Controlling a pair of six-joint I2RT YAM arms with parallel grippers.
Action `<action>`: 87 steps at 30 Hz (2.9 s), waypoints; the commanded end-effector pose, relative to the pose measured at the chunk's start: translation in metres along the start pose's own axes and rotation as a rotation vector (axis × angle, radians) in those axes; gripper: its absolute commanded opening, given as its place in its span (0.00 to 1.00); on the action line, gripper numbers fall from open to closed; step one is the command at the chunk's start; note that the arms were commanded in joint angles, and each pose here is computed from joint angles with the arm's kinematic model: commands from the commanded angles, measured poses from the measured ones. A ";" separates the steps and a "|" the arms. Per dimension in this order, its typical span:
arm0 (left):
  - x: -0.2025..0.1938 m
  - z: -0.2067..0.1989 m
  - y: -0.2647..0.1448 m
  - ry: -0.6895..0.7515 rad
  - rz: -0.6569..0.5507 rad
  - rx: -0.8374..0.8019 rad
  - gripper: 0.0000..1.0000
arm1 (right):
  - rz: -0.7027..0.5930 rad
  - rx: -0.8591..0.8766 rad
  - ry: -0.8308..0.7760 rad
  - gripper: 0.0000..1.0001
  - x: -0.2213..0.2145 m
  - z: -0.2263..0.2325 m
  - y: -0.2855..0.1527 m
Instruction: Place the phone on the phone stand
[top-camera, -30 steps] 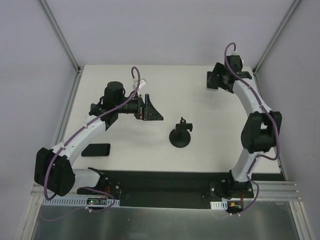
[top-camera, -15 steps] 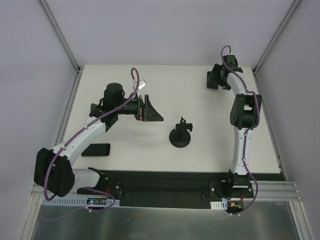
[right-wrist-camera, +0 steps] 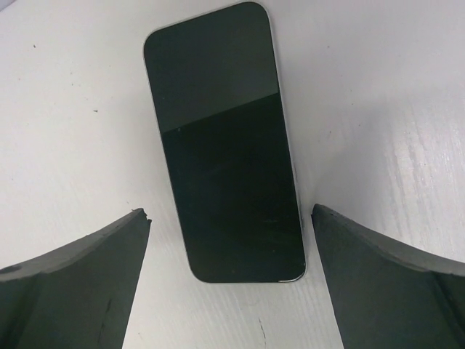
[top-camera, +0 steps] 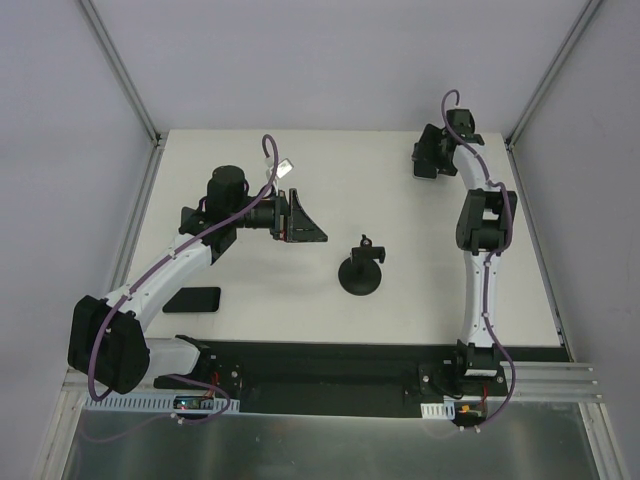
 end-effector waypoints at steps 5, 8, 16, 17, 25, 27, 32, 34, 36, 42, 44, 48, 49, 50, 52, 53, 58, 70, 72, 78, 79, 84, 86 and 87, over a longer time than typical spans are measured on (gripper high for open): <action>-0.003 -0.009 0.002 0.024 0.026 -0.050 0.99 | 0.049 -0.156 -0.025 0.97 -0.007 0.004 -0.009; -0.003 -0.011 0.001 0.027 0.026 -0.058 0.99 | 0.052 -0.203 -0.074 0.97 -0.008 0.010 -0.014; -0.004 -0.013 0.000 0.019 0.028 -0.077 0.99 | 0.069 -0.243 -0.090 0.91 -0.010 0.011 -0.015; -0.004 -0.014 0.001 0.019 0.031 -0.081 0.99 | 0.064 -0.240 -0.094 0.89 -0.008 0.011 -0.016; -0.005 -0.017 0.000 0.024 0.030 -0.091 0.99 | 0.059 -0.235 -0.102 0.85 -0.007 0.013 -0.015; -0.004 -0.017 0.000 0.024 0.029 -0.092 0.99 | 0.057 -0.229 -0.117 0.85 -0.007 0.016 -0.016; -0.005 -0.019 -0.001 0.027 0.030 -0.098 0.99 | 0.046 -0.230 -0.143 0.85 -0.005 0.022 -0.016; -0.005 -0.019 -0.001 0.025 0.030 -0.099 0.99 | 0.049 -0.224 -0.140 0.85 -0.006 0.022 -0.015; -0.005 -0.020 -0.002 0.028 0.029 -0.101 0.99 | 0.050 -0.215 -0.139 0.85 -0.006 0.022 -0.015; -0.006 -0.023 -0.002 0.032 0.031 -0.111 0.99 | 0.053 -0.212 -0.138 0.82 -0.006 0.020 -0.014; -0.006 -0.024 -0.003 0.033 0.030 -0.113 0.99 | 0.047 -0.208 -0.137 0.83 -0.004 0.021 -0.014; -0.007 -0.025 -0.003 0.034 0.035 -0.120 0.99 | 0.049 -0.205 -0.139 0.87 -0.004 0.022 -0.013; -0.006 -0.026 -0.003 0.036 0.033 -0.120 0.99 | 0.051 -0.204 -0.139 0.87 -0.005 0.022 -0.012; -0.006 -0.026 -0.003 0.033 0.033 -0.121 0.99 | 0.053 -0.204 -0.137 0.86 -0.005 0.022 -0.012; -0.006 -0.026 -0.003 0.034 0.033 -0.123 0.99 | 0.052 -0.198 -0.138 0.82 -0.005 0.023 -0.011; -0.006 -0.026 -0.003 0.033 0.036 -0.124 0.99 | 0.051 -0.200 -0.134 0.80 -0.004 0.021 -0.012; -0.007 -0.026 -0.003 0.032 0.038 -0.128 0.99 | 0.054 -0.193 -0.143 0.59 -0.005 0.023 -0.011; -0.006 -0.020 0.000 0.010 0.045 -0.121 0.99 | 0.146 -0.201 -0.051 0.63 -0.034 0.024 -0.043; -0.007 -0.021 0.000 0.013 0.047 -0.123 0.99 | 0.180 -0.182 -0.038 0.65 -0.044 0.027 -0.055; -0.007 -0.020 0.000 0.012 0.046 -0.121 0.99 | 0.230 -0.128 -0.028 0.73 -0.078 0.032 -0.102; -0.007 -0.020 0.000 0.013 0.044 -0.121 0.99 | 0.288 -0.141 -0.028 0.75 -0.107 0.025 -0.103; -0.007 -0.018 0.001 0.011 0.043 -0.118 0.99 | 0.217 -0.073 -0.013 0.80 -0.124 0.028 -0.130; -0.007 -0.019 0.000 0.012 0.040 -0.117 0.99 | 0.247 -0.095 -0.045 0.89 -0.127 0.023 -0.128; -0.006 -0.018 0.000 0.013 0.040 -0.117 0.99 | 0.261 -0.103 -0.058 0.91 -0.126 0.023 -0.128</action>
Point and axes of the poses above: each gripper's point midway between its finger pads, its own y axis out along the fingers, its own z axis along the line the jaws close on, x = y × z, the point moved 3 cm from there along -y, back along the fingers, and after that the axes turned 12 degrees about -y, right-handed, at the moved point
